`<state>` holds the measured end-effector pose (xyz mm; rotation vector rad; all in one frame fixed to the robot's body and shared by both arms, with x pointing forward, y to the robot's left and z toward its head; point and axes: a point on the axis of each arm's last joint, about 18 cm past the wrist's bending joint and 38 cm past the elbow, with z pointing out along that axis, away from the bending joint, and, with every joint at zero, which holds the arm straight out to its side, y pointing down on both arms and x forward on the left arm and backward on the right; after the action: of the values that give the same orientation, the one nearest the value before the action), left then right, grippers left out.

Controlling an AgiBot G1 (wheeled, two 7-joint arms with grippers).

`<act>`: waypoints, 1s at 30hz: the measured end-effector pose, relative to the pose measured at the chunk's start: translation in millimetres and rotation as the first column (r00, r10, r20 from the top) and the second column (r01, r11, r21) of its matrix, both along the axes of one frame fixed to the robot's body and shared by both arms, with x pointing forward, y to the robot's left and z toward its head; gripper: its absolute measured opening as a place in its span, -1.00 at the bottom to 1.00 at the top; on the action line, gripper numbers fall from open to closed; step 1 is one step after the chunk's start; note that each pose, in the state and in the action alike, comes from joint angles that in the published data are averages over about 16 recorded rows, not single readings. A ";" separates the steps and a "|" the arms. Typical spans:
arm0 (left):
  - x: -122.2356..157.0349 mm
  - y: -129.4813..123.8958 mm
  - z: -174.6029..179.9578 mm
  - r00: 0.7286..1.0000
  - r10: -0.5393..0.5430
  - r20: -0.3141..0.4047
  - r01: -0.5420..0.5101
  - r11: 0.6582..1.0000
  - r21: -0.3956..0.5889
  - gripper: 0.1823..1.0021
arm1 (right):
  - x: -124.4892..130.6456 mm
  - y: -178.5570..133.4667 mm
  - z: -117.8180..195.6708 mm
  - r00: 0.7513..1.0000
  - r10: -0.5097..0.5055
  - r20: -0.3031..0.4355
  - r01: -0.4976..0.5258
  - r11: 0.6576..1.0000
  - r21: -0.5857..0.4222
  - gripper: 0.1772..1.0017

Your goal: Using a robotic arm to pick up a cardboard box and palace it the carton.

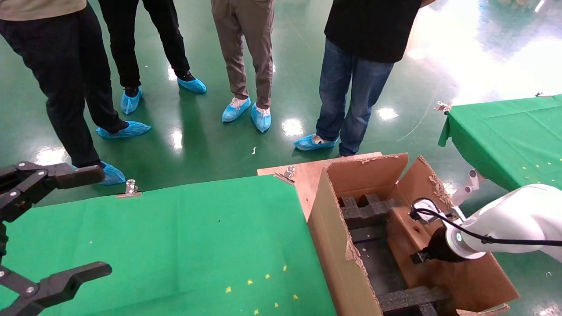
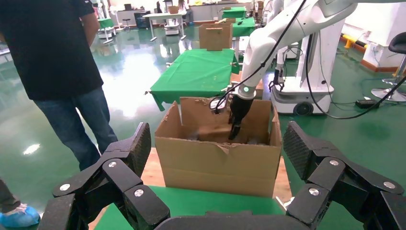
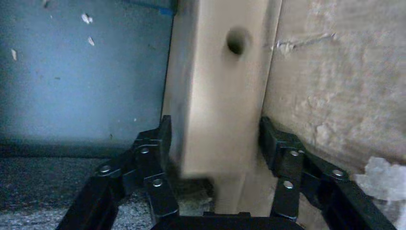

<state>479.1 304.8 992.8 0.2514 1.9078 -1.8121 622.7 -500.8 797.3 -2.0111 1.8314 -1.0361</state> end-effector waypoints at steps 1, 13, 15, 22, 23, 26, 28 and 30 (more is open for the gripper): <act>0.0 0.0 0.0 1.000 0.000 0.000 0.000 1.000 0.000 1.00 | 0.2 -0.1 1.5 1.000 0.000 0.003 0.000 1.000 -0.001 0.02; 0.0 0.0 0.0 1.000 0.000 0.000 0.000 1.000 0.000 1.00 | 6.9 2.0 43.1 0.994 0.022 0.104 -0.022 1.000 -0.005 0.62; 0.0 0.0 0.0 1.000 0.000 0.000 0.000 1.000 0.000 1.00 | 8.4 3.7 56.0 0.990 0.032 0.135 -0.032 0.999 -0.005 0.69; 0.0 0.0 0.0 1.000 0.000 0.000 0.000 1.000 0.000 1.00 | 11.0 14.9 114.0 0.959 0.093 0.268 -0.093 0.996 -0.012 0.89; 0.0 0.0 0.0 1.000 0.000 0.000 0.000 1.000 0.000 1.00 | 10.5 17.1 123.0 0.952 0.104 0.288 -0.104 0.994 -0.013 0.91; 0.0 0.0 0.0 1.000 0.000 0.000 0.000 1.000 0.000 1.00 | 7.4 24.7 150.6 0.927 0.141 0.347 -0.143 0.990 -0.021 0.95; 0.0 0.0 0.0 1.000 0.000 0.000 0.000 1.000 0.000 1.00 | 4.0 30.5 168.7 0.908 0.168 0.384 -0.171 0.985 -0.027 0.97; 0.0 0.0 0.0 1.000 0.000 0.000 0.000 1.000 0.000 1.00 | -0.2 36.4 185.9 0.887 0.196 0.417 -0.200 0.979 -0.034 0.99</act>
<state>479.1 304.8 992.8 0.2514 1.9079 -1.8121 622.6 -464.4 983.2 -1.7489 1.3753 -1.2722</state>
